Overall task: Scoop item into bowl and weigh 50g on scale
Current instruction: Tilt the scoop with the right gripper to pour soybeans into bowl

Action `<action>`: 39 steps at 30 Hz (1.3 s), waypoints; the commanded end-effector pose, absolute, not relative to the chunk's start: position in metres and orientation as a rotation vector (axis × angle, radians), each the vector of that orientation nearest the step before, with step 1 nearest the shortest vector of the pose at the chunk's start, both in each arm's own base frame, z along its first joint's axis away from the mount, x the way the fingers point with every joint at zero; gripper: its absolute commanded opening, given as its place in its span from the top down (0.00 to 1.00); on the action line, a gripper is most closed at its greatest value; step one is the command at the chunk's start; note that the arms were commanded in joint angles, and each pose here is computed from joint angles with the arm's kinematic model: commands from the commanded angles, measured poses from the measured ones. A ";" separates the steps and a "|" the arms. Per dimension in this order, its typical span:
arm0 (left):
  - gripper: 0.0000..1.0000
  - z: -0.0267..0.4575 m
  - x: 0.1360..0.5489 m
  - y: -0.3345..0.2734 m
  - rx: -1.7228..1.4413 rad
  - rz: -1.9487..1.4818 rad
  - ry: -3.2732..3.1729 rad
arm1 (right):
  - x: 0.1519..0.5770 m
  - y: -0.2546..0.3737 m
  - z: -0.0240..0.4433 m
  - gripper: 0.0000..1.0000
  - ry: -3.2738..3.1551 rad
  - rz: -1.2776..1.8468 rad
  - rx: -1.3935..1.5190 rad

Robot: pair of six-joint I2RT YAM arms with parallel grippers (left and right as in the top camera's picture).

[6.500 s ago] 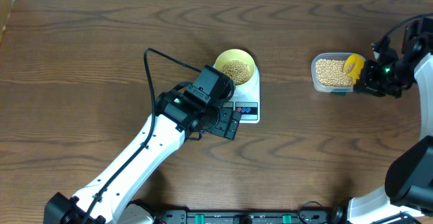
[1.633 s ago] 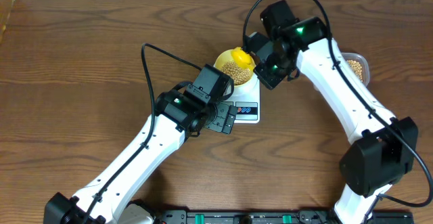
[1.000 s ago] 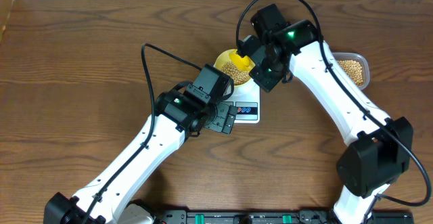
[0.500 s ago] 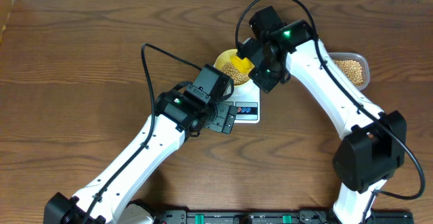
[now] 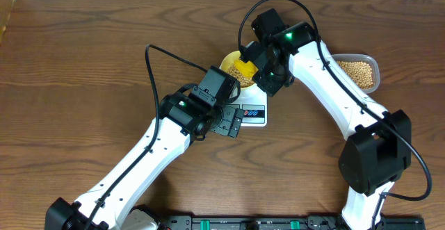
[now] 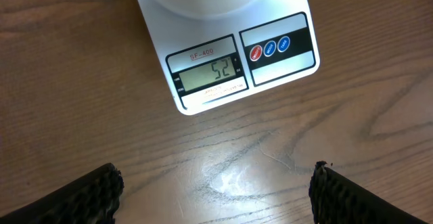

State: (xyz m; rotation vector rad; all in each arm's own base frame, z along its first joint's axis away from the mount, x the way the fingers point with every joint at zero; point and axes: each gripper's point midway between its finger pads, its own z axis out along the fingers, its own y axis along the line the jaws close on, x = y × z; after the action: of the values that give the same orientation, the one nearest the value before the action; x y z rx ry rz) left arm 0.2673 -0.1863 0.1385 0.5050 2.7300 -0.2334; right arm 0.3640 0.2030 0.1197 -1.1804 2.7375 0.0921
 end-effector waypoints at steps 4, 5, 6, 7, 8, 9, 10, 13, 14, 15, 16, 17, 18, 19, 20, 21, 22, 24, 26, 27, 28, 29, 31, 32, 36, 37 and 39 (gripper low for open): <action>0.09 0.143 0.269 -0.183 0.524 -0.213 2.707 | 0.371 0.203 0.118 0.99 2.739 0.049 -1.150; 0.09 0.143 0.269 -0.183 0.524 -0.213 2.707 | 0.371 0.202 0.115 0.99 2.745 0.043 -1.152; 0.09 0.143 0.269 -0.184 0.524 -0.213 2.707 | 0.371 0.202 0.112 0.99 2.753 0.042 -1.155; 0.09 0.143 0.269 -0.184 0.524 -0.213 2.707 | 0.371 0.202 0.110 0.99 2.758 0.042 -1.158; 0.09 0.143 0.269 -0.183 0.524 -0.213 2.707 | 0.370 0.202 0.109 0.99 2.761 0.041 -1.161; 0.09 0.143 0.269 -0.183 0.524 -0.213 2.707 | 0.370 0.203 0.109 0.99 2.760 0.040 -1.163; 0.09 0.143 0.269 -0.183 0.524 -0.213 2.707 | 0.371 0.203 0.109 0.99 2.757 0.036 -1.163; 0.09 0.143 0.269 -0.183 0.524 -0.213 2.707 | 0.371 0.203 0.109 0.99 2.755 0.031 -1.164; 0.09 0.143 0.269 -0.183 0.524 -0.213 2.707 | 0.371 0.203 0.109 0.99 2.756 0.032 -1.165; 0.09 0.143 0.269 -0.184 0.524 -0.213 2.707 | 0.371 0.203 0.109 0.99 2.756 0.032 -1.165; 0.09 0.143 0.269 -0.183 0.524 -0.213 2.707 | 0.370 0.204 0.109 0.99 2.756 0.033 -1.165; 0.09 0.143 0.268 -0.184 0.524 -0.214 2.707 | 0.370 0.204 0.109 0.99 2.756 0.038 -1.168; 0.09 0.143 0.269 -0.183 0.524 -0.213 2.707 | 0.368 0.205 0.109 0.99 2.757 0.044 -1.172; 0.09 0.143 0.269 -0.183 0.524 -0.213 2.707 | 0.367 0.206 0.109 0.99 2.757 0.048 -1.176; 0.09 0.143 0.269 -0.183 0.524 -0.213 2.707 | 0.366 0.207 0.109 0.99 2.759 0.057 -1.179; 0.09 0.143 0.269 -0.184 0.524 -0.213 2.707 | 0.365 0.209 0.109 0.99 2.760 0.068 -1.180; 0.09 0.143 0.269 -0.183 0.524 -0.213 2.707 | 0.365 0.210 0.109 0.99 2.760 0.078 -1.181; 0.09 0.143 0.269 -0.183 0.524 -0.213 2.707 | 0.362 0.211 0.109 0.99 2.766 0.100 -1.185; 0.09 0.143 0.269 -0.183 0.524 -0.213 2.707 | 0.361 0.213 0.109 0.99 2.768 0.122 -1.185; 0.09 0.143 0.269 -0.184 0.524 -0.213 2.707 | 0.360 0.214 0.109 0.99 2.768 0.134 -1.187; 0.09 0.143 0.269 -0.183 0.524 -0.213 2.707 | 0.359 0.215 0.110 0.99 2.771 0.143 -1.182; 0.09 0.143 0.269 -0.184 0.524 -0.214 2.707 | 0.359 0.215 0.109 0.99 2.774 0.146 -1.178; 0.09 0.143 0.269 -0.183 0.524 -0.213 2.707 | 0.358 0.216 0.110 0.99 2.776 0.154 -1.179; 0.09 0.143 0.269 -0.183 0.524 -0.213 2.707 | 0.358 0.216 0.110 0.99 2.776 0.156 -1.178; 0.09 0.143 0.269 -0.183 0.524 -0.213 2.707 | 0.356 0.220 0.110 0.99 2.776 0.202 -1.180; 0.09 0.143 0.269 -0.183 0.524 -0.213 2.707 | 0.355 0.221 0.110 0.99 2.777 0.207 -1.176; 0.09 0.143 0.269 -0.183 0.524 -0.213 2.707 | 0.355 0.221 0.110 0.99 2.779 0.207 -1.172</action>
State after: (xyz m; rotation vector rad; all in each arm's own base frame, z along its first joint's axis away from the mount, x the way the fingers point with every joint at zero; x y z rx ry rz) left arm 0.2673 -0.1863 0.1385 0.5050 2.7300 -0.2334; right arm 0.3566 0.2123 0.1092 -1.1797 2.7788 0.1607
